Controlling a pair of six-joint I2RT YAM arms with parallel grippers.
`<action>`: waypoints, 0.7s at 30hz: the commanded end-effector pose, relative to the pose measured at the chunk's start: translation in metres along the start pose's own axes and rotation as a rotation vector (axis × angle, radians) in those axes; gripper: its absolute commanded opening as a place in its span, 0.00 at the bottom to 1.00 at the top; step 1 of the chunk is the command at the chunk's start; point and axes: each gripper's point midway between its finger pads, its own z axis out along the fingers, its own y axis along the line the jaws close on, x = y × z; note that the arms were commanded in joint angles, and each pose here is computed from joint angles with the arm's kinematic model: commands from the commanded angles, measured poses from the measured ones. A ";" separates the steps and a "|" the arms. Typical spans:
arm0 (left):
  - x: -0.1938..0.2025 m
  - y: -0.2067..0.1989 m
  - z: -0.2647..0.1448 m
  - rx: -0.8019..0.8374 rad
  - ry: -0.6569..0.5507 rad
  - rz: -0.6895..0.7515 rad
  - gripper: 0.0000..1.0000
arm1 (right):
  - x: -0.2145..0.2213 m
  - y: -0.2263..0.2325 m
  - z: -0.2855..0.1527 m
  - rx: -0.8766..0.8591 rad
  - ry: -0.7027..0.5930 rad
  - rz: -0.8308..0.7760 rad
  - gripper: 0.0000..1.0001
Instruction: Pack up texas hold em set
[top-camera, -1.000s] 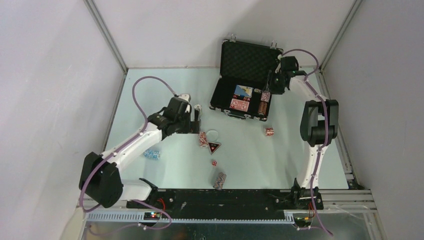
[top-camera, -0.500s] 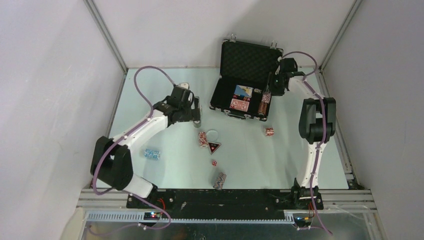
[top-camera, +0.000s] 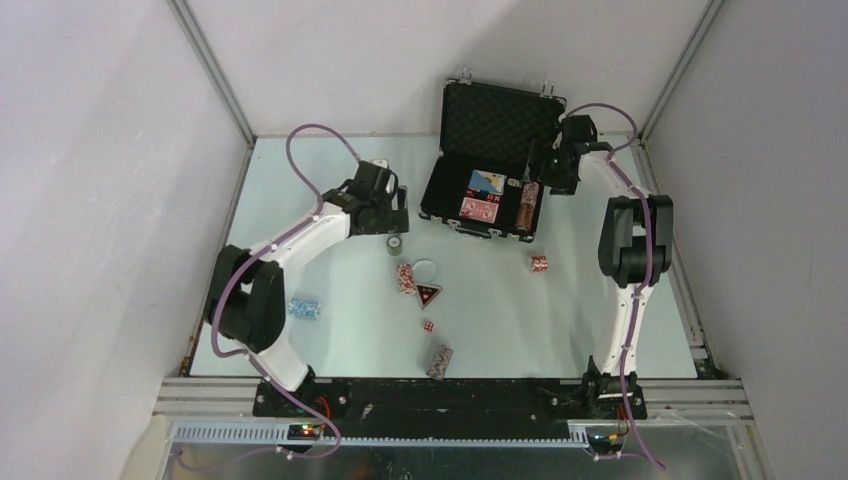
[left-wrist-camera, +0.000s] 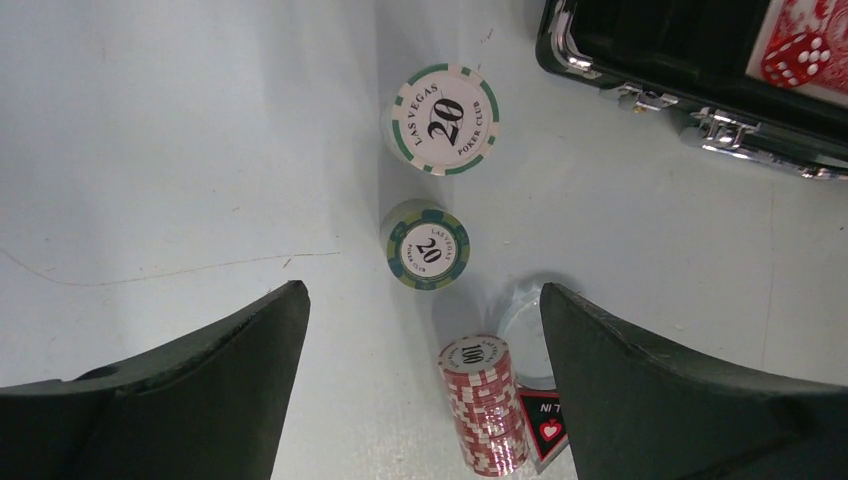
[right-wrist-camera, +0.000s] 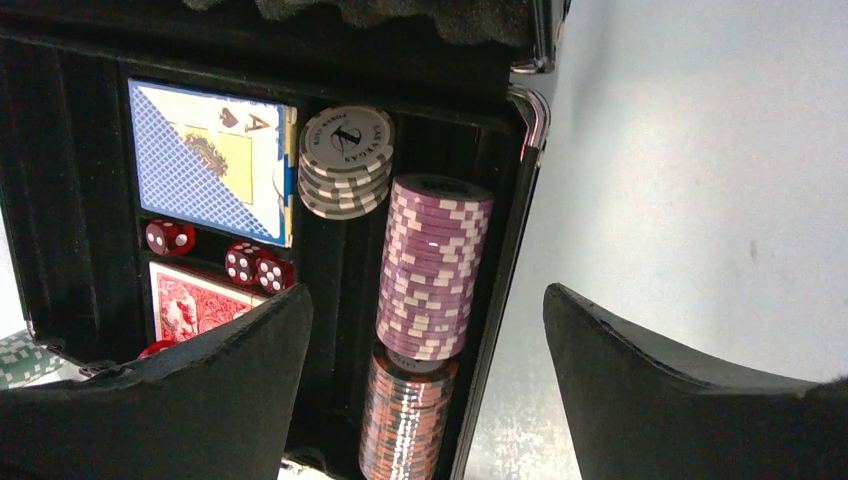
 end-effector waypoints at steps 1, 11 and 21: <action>-0.010 -0.008 0.005 0.029 -0.006 0.008 0.91 | -0.025 0.024 -0.046 -0.013 -0.097 -0.021 0.87; -0.036 -0.013 0.029 0.036 -0.121 0.061 0.89 | 0.016 0.060 -0.107 -0.118 -0.161 -0.042 0.85; -0.055 -0.009 0.064 -0.044 -0.144 0.117 0.74 | 0.053 0.068 -0.140 -0.131 -0.148 -0.093 0.83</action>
